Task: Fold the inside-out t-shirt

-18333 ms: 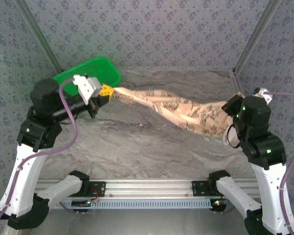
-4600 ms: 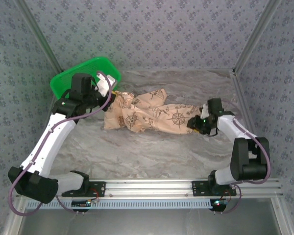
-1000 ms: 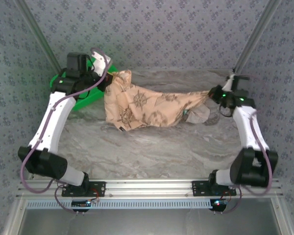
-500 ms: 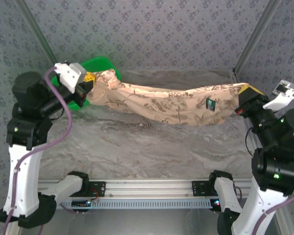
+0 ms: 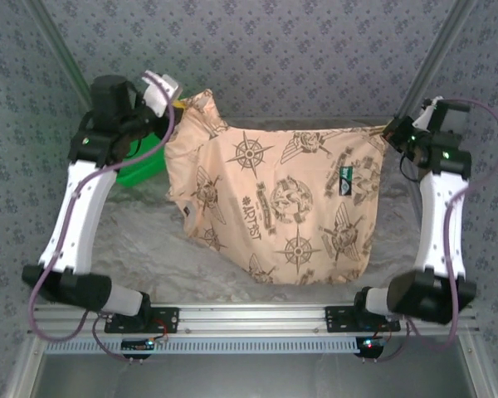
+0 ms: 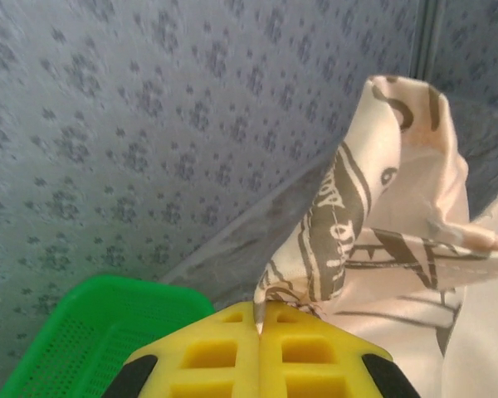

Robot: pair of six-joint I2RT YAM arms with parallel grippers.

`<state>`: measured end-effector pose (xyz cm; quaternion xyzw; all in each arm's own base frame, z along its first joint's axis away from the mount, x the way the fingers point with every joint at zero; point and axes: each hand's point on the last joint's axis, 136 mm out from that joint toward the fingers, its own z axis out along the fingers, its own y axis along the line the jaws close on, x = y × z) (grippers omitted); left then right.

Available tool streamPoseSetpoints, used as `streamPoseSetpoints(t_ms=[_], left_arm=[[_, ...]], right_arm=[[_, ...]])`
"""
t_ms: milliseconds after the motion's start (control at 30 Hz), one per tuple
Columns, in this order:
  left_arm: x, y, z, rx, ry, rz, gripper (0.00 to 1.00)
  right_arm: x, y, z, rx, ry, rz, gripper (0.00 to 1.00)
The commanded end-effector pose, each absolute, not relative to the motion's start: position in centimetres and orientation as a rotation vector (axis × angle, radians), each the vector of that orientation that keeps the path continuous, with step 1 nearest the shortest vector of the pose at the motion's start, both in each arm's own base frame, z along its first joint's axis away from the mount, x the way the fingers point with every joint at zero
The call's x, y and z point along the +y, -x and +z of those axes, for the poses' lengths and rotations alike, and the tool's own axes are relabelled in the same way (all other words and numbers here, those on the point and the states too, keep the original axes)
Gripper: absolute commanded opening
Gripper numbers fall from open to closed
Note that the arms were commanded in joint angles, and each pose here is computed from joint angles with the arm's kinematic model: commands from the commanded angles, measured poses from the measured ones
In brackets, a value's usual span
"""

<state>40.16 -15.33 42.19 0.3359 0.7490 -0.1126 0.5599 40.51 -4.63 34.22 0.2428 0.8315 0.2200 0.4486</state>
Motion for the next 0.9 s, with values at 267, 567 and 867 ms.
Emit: streamPoseSetpoints(t_ms=[267,567,867], left_arm=[[-16.3,-42.6,53.1,1.485,-0.843,-0.207,0.0],[-18.0,-35.6,52.5,1.419,-1.034,-0.26,0.0],[-23.7,-20.6,28.7,1.637,-1.295,-0.68,0.27]], right_arm=[[-5.1,-45.9,46.3,1.784,-0.342,0.535,0.0],[-5.6,-38.2,42.2,1.808,-0.403,0.403,0.0],[-3.6,-26.8,16.7,2.117,-0.807,0.436,0.12]])
